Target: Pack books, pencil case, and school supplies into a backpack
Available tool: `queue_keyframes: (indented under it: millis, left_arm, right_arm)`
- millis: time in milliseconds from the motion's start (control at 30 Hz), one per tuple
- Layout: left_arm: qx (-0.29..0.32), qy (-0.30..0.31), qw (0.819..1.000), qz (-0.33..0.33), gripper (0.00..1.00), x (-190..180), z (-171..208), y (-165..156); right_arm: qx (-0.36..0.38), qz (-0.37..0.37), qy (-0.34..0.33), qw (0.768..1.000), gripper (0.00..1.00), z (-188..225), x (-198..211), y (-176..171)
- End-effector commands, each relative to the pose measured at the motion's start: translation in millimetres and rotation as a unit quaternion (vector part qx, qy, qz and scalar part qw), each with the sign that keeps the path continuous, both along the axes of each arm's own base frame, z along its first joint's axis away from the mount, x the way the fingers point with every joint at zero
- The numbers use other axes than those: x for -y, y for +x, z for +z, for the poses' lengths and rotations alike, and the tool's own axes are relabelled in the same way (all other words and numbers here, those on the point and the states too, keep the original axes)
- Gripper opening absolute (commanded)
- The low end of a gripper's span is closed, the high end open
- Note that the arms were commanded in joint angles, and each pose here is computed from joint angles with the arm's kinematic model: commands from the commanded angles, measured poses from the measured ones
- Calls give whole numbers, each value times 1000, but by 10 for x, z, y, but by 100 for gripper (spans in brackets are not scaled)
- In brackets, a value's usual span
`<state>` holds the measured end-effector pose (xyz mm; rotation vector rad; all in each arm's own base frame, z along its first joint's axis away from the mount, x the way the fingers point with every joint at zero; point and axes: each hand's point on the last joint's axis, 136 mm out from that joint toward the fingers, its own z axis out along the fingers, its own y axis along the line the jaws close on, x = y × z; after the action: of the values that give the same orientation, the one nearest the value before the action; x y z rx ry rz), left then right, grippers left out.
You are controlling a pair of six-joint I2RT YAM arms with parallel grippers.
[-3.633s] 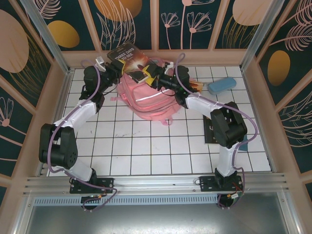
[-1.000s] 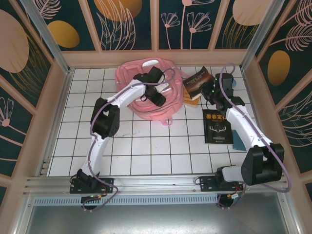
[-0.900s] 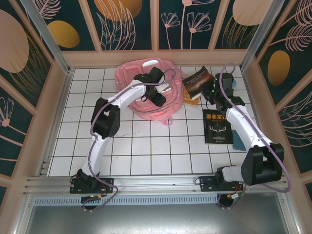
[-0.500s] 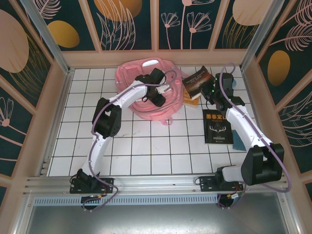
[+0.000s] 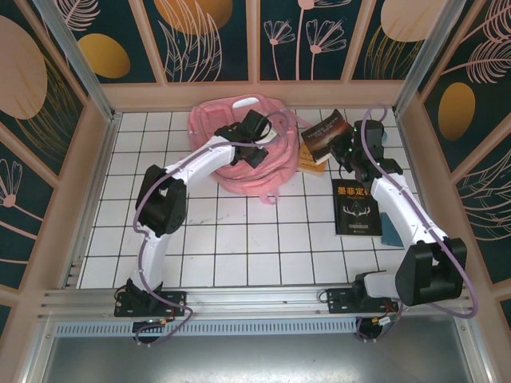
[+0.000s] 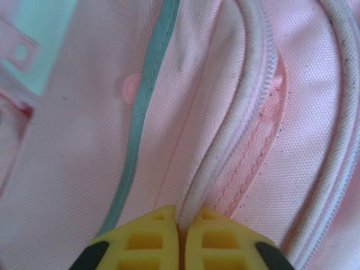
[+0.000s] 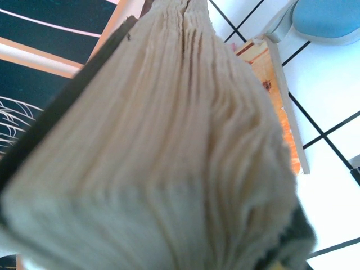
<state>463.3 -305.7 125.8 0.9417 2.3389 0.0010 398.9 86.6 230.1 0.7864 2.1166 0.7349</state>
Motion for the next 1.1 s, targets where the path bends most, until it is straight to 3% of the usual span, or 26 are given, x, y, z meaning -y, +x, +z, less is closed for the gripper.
queue_keyframes:
  millis: [0,200,400,700,1067]
  left_arm:
    - [113,-32,991,65,3,-149,710,291]
    - [204,-80,963,155,1,-343,1411,444]
    - [222,-156,948,165,1,-222,1820,490]
    - [266,-219,920,189,0,-286,2375,458]
    - [279,-232,908,208,0,-525,2673,209]
  right_arm:
    - [67,-12,-11,998,4,486,113,-30]
    - [73,6,-7,997,4,587,83,-188]
    - [82,86,51,992,4,615,-265,-285]
    - [31,149,102,983,4,254,-969,-267]
    - [58,174,161,970,3,101,-1829,330]
